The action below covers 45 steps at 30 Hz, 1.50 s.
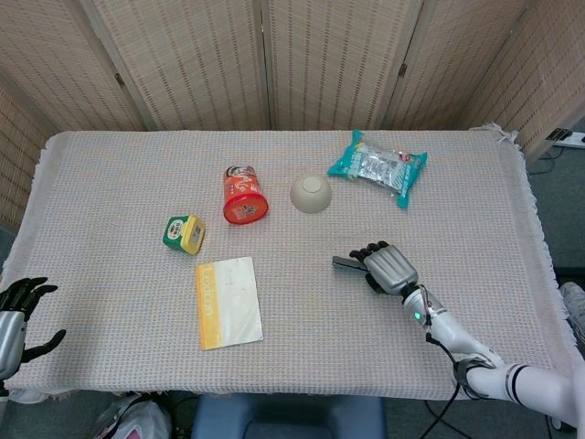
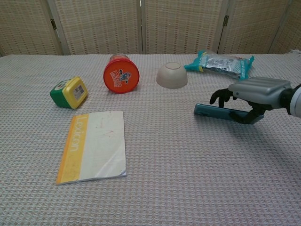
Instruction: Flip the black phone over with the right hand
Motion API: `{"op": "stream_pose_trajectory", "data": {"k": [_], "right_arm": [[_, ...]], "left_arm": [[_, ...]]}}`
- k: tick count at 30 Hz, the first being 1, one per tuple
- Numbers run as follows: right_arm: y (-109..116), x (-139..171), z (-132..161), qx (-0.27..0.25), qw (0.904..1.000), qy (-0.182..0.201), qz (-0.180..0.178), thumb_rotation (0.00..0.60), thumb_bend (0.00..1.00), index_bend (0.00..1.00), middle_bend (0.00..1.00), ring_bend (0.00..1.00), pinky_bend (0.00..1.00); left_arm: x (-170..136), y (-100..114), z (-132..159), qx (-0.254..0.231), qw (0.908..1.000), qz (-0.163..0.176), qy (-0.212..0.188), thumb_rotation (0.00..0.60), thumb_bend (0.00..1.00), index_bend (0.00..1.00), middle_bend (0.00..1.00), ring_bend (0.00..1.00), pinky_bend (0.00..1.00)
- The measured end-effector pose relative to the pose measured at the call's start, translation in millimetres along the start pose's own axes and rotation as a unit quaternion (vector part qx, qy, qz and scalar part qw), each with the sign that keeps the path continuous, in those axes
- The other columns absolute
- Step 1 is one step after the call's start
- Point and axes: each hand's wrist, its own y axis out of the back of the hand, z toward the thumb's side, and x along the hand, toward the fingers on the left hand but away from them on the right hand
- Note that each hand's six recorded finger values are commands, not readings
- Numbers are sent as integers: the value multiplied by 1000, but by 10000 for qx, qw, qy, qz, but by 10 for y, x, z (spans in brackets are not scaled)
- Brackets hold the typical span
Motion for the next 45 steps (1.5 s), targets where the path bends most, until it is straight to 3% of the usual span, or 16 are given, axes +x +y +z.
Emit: {"op": "stream_pose_trajectory", "data": {"k": [14, 19, 30, 38, 45], "right_arm": [[48, -135, -445, -351, 9966, -750, -25, 600, 526, 250, 334, 264, 320], [7, -182, -465, -406, 9958, -813, 53, 600, 531, 252, 341, 271, 324], [213, -102, -492, -95, 9954, -859, -411, 600, 530, 252, 278, 252, 324], [443, 307, -468, 177, 9937, -815, -748, 600, 493, 252, 269, 239, 324], [565, 1009, -633, 297, 9870, -1081, -1153, 600, 302, 252, 263, 231, 324]], "left_arm": [[-4, -1, 0, -3, 10000, -3, -14, 600, 200, 279, 215, 163, 253], [-22, 5, -17, -7, 10000, 4, 12, 600, 200, 279, 215, 163, 252], [-44, 33, -37, -16, 10000, 46, 19, 600, 200, 279, 215, 163, 252], [-30, 27, -33, -23, 10000, 55, 7, 600, 201, 280, 215, 163, 252], [18, 1, 44, -66, 9998, 119, -116, 600, 200, 279, 215, 163, 252]]}}
